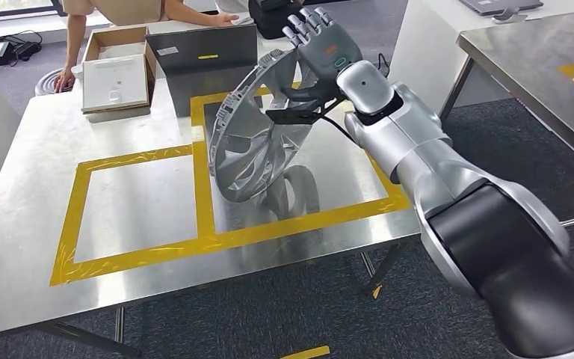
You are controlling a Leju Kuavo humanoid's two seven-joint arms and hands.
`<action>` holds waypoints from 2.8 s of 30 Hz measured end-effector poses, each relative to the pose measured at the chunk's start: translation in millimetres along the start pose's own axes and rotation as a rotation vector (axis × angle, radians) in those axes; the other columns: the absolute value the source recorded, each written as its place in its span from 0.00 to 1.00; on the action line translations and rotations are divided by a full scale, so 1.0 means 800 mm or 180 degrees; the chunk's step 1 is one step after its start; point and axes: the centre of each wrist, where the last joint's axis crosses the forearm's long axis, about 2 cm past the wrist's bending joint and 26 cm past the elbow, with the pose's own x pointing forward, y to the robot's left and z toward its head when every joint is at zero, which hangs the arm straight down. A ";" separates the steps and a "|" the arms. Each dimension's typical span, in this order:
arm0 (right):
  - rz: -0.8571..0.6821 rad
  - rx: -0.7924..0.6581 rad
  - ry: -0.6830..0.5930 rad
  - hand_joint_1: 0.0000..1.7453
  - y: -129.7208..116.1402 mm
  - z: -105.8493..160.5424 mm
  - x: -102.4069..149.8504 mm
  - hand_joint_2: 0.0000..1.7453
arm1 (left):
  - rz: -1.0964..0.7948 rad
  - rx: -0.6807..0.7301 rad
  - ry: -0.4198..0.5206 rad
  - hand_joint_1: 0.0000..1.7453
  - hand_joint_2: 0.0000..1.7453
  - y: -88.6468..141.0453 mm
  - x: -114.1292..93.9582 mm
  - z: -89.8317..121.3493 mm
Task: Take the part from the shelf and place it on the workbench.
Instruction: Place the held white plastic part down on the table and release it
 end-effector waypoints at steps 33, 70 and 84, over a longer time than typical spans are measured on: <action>-0.0282 -0.0477 -0.0462 0.00 -0.040 -0.012 0.063 0.00 | -0.0040 0.0043 -0.0081 0.00 0.00 0.003 -0.001 -0.002; -0.0870 -0.0908 -0.0668 0.00 -0.037 0.023 0.088 0.00 | -0.0168 0.0056 0.0061 0.00 0.00 0.019 -0.042 -0.010; -0.1055 -0.0760 -0.0652 0.00 0.000 0.052 0.084 0.00 | -0.0272 0.0074 0.0407 0.00 0.00 0.040 -0.084 -0.018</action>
